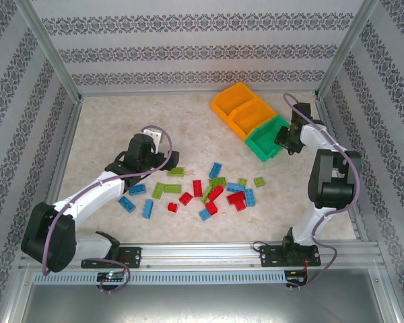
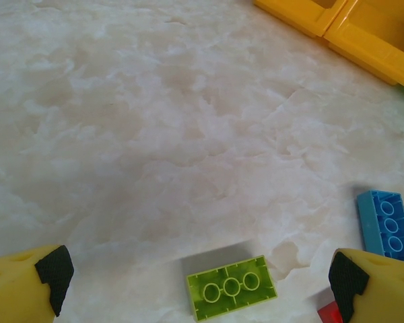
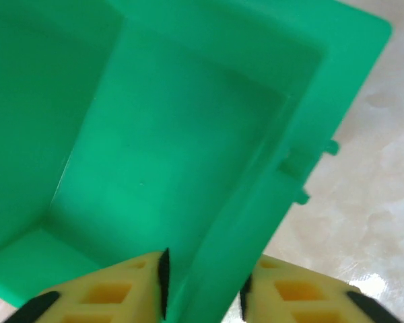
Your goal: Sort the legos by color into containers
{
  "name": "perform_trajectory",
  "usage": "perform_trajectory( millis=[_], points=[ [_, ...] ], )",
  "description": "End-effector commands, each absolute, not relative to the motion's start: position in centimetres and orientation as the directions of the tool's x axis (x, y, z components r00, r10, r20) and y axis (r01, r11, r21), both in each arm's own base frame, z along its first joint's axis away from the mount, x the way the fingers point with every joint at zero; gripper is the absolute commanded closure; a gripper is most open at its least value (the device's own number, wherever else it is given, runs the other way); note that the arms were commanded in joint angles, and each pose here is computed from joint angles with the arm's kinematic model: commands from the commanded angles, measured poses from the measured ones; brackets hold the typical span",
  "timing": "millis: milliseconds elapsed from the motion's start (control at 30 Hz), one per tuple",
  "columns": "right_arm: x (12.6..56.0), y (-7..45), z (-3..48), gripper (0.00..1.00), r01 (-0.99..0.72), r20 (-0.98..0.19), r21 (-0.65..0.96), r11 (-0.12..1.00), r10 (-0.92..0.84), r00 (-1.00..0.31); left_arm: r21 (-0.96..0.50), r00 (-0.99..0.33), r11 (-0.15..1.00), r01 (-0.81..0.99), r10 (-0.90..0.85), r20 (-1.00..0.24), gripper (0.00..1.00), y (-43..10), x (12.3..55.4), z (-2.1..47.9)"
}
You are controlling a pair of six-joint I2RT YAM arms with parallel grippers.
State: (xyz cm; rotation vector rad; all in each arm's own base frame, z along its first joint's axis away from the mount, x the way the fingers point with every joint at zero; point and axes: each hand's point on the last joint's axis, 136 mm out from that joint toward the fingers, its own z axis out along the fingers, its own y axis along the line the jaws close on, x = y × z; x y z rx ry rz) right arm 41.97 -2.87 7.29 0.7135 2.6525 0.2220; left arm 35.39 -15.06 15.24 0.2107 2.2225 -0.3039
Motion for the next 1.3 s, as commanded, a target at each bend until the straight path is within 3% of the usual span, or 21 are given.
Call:
perform_trajectory(
  millis=[0, 200, 700, 967, 1167, 1267],
  points=[
    [41.8, -2.1, 7.1, 0.73, 0.419, -0.299, 0.209, 0.883, 0.466, -0.833, -0.138, -0.613, 0.958, 0.250, 0.047, -0.788, 0.01, -15.3, 35.4, 15.4],
    [42.3, -0.1, 7.3, 0.85, 0.341, -0.317, 0.184, 0.922, 0.384, -0.867, -0.130, -0.619, 0.962, 0.241, 0.049, -0.784, 0.01, -15.0, 35.2, 15.2],
    [46.0, 9.3, 8.0, 0.90, 0.026, -0.377, 0.206, 0.978, 0.104, -0.920, -0.107, -0.628, 0.977, 0.185, 0.034, -0.777, 0.01, -13.7, 34.7, 14.6],
    [47.2, 11.8, 7.7, 0.90, -0.079, -0.394, 0.198, 0.977, 0.006, -0.919, -0.084, -0.621, 0.988, 0.127, 0.013, -0.783, 0.01, -12.2, 34.0, 14.3],
    [47.6, 11.4, 7.6, 0.82, -0.101, -0.396, 0.151, 0.983, -0.034, -0.918, -0.077, -0.625, 0.991, 0.111, 0.010, -0.781, 0.01, -11.7, 33.5, 14.0],
    [47.7, 10.9, 8.0, 0.60, -0.096, -0.409, 0.150, 0.984, -0.026, -0.912, -0.074, -0.626, 0.991, 0.108, 0.010, -0.780, 0.01, -11.6, 33.4, 13.9]
  ],
)
